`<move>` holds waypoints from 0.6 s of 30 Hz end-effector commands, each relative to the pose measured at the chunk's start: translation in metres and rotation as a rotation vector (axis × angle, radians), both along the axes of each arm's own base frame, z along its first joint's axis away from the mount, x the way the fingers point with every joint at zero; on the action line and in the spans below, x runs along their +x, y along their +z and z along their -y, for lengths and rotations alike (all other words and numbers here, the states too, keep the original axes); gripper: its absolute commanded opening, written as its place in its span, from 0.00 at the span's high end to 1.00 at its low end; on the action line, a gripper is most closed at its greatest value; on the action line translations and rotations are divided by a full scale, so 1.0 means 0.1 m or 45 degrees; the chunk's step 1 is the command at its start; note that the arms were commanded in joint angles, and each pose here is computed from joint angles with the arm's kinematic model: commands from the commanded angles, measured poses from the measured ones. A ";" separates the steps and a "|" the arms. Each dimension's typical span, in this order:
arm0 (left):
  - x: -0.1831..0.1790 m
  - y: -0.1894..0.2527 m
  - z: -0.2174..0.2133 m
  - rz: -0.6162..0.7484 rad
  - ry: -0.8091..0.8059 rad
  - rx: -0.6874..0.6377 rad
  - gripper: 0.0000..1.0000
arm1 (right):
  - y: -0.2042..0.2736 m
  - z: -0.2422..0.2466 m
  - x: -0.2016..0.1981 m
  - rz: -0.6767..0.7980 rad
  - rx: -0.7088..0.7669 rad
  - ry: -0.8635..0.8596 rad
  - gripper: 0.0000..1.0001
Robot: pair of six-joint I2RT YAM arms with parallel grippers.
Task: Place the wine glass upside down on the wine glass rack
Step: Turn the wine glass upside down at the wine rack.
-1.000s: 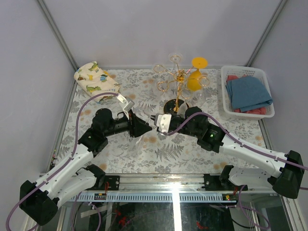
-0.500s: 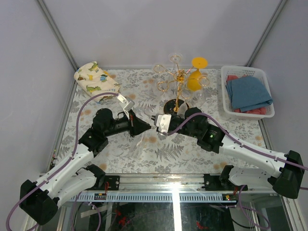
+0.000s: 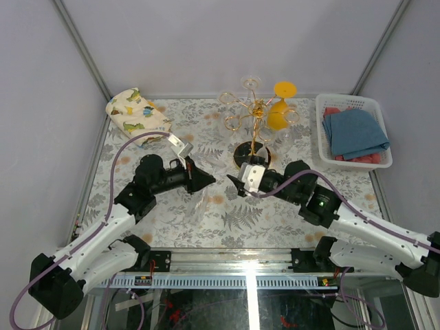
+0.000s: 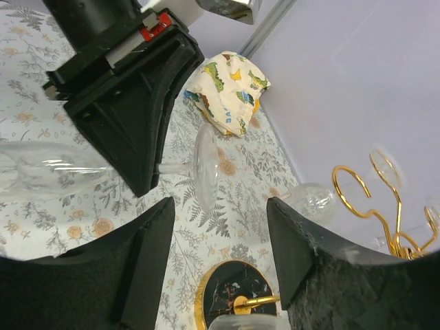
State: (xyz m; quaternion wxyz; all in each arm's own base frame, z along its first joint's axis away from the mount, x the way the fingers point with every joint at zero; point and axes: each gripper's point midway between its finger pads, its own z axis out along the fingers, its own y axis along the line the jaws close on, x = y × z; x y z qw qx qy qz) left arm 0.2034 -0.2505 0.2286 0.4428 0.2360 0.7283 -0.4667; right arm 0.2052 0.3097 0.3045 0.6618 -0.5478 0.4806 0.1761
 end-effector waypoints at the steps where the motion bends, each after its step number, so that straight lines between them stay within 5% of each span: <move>1: 0.20 0.28 0.01 0.153 0.074 -0.063 1.00 | -0.01 0.26 -0.10 -0.071 0.030 -0.059 0.36; 8: 0.57 0.71 -0.06 0.364 0.241 -0.126 1.00 | -0.35 0.78 -0.28 -0.216 0.016 -0.200 0.35; 13: 0.78 1.04 -0.08 0.547 0.276 -0.195 1.00 | -0.57 1.17 -0.30 -0.315 0.055 -0.391 0.08; 18: 0.98 1.19 -0.07 0.694 0.270 -0.240 1.00 | -0.68 1.38 -0.38 -0.415 0.156 -0.468 0.00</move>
